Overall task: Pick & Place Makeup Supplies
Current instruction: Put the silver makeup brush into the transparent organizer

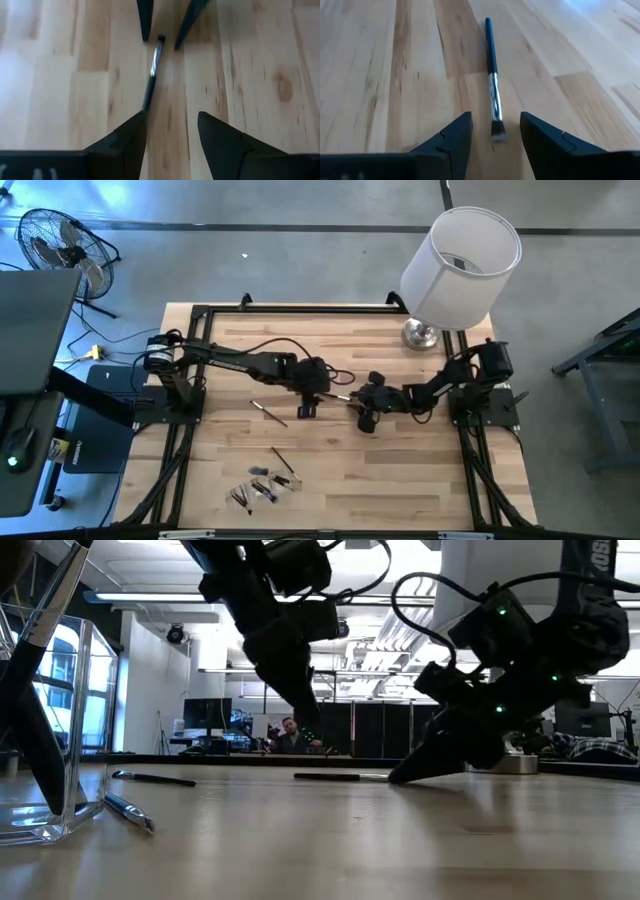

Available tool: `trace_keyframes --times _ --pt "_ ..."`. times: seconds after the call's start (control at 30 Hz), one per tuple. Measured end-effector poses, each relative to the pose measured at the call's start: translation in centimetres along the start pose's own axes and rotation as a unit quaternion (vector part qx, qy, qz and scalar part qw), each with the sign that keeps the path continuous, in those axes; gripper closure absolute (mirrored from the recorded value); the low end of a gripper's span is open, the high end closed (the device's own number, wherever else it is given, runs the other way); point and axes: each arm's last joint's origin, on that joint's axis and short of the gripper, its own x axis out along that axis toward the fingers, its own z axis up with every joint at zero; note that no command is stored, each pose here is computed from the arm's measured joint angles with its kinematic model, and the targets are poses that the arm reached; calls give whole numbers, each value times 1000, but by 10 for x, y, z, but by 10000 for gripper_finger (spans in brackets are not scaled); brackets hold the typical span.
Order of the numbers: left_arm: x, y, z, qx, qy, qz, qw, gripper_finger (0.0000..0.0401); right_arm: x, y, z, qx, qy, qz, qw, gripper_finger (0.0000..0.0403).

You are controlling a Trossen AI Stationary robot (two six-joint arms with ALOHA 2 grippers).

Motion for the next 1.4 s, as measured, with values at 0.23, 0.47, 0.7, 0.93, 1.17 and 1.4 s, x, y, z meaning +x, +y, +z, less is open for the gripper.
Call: trace_keyframes --times 0.23,0.47,0.7,0.93,1.17,1.4 --pt "0 0 3 0 -15 1 1000 229 3 2 -2 -4 23 12 1000 314" --pt "0 0 5 0 -24 1 1000 229 3 3 -1 -1 11 31 999 386" --pt "0 -2 5 1 -25 -17 1000 229 1 4 15 -16 -24 31 999 394" --pt "2 -4 4 7 -21 6 1000 229 4 2 21 -21 -26 36 999 398" --pt "30 -5 -7 6 19 0 1000 229 3 3 25 -21 -40 47 998 401" --pt "41 -5 -13 -3 37 8 999 229 1 4 29 -18 -54 56 997 400"
